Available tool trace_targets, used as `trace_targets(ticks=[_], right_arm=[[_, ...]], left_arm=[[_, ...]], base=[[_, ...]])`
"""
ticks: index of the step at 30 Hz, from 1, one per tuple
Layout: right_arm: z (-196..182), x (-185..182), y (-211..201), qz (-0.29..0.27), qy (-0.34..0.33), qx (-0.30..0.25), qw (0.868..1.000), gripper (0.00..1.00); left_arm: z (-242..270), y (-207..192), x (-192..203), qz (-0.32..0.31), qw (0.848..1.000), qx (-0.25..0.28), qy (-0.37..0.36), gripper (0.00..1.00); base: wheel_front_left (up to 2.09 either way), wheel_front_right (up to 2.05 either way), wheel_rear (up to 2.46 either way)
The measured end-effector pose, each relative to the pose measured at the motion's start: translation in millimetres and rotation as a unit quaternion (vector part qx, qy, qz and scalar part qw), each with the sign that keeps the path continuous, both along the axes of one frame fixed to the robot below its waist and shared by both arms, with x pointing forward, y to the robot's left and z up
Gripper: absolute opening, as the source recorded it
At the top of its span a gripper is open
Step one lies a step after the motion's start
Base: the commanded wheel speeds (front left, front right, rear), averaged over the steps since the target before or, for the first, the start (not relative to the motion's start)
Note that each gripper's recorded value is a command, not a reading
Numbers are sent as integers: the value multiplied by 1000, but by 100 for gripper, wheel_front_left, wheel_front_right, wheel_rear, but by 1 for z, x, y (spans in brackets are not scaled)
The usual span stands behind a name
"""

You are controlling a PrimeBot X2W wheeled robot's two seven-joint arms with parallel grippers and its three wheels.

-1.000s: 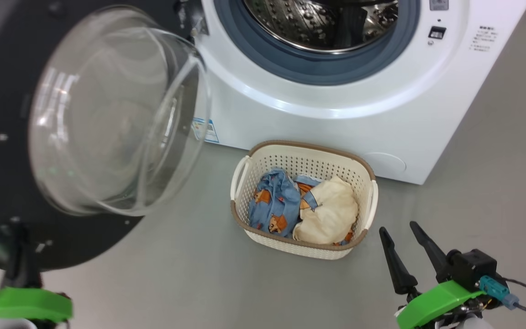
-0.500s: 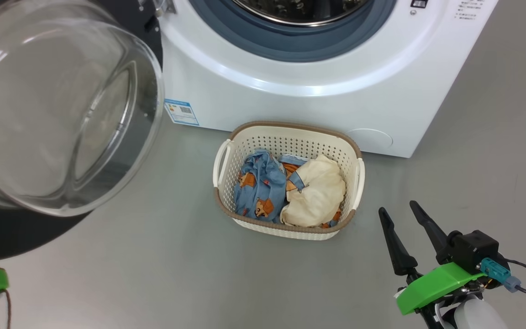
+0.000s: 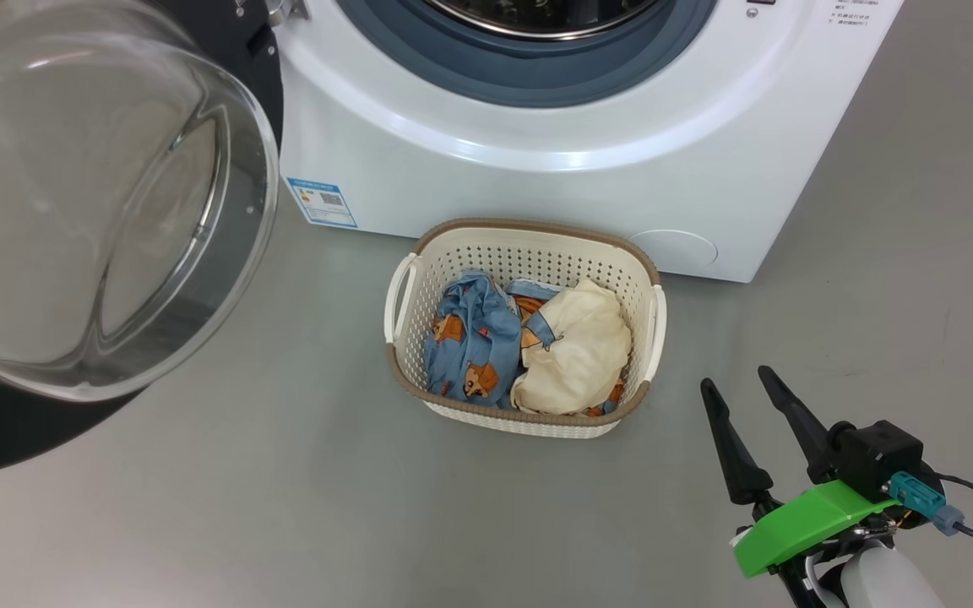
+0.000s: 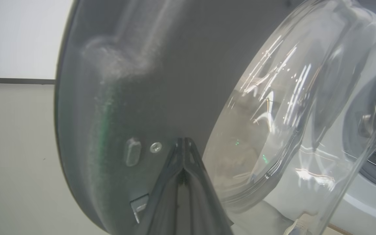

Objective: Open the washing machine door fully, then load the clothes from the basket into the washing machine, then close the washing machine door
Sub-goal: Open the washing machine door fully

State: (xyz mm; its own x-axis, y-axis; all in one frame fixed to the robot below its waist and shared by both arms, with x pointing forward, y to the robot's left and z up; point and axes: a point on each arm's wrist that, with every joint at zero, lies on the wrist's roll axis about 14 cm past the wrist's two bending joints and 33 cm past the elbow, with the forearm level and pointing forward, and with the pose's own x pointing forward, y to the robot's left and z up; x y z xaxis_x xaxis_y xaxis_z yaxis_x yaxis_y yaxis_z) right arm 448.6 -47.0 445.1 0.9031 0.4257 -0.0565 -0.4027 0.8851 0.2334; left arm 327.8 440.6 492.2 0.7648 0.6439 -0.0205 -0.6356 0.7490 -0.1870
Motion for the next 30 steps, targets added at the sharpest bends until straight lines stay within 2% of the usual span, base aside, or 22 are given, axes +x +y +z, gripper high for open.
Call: trace_targets(ticks=[10,22,26,27,28,30], right_arm=[[8,-1,-5,-9,-9,1,1000,100],[22,-4,-16,-26,-24,4,999,100],[30,-7,-22,-35,-34,5,999,100],[32,-8,-24,-37,-37,6,999,100],[34,-9,-25,-39,-39,7,998,100],[37,-12,-27,-42,-43,8,998,100]], left_arm=[[32,-19,15,-27,998,31,-46,0],[40,-96,34,-137,987,50,-66,0],[41,-124,37,-170,981,40,-80,0],[41,-130,38,-179,980,39,-80,24],[39,-136,37,-187,979,37,-79,39],[33,-147,36,-201,976,30,-73,89]], base=[[0,0,0],[0,0,0],[0,0,0],[0,0,0],[0,0,0],[0,0,0]])
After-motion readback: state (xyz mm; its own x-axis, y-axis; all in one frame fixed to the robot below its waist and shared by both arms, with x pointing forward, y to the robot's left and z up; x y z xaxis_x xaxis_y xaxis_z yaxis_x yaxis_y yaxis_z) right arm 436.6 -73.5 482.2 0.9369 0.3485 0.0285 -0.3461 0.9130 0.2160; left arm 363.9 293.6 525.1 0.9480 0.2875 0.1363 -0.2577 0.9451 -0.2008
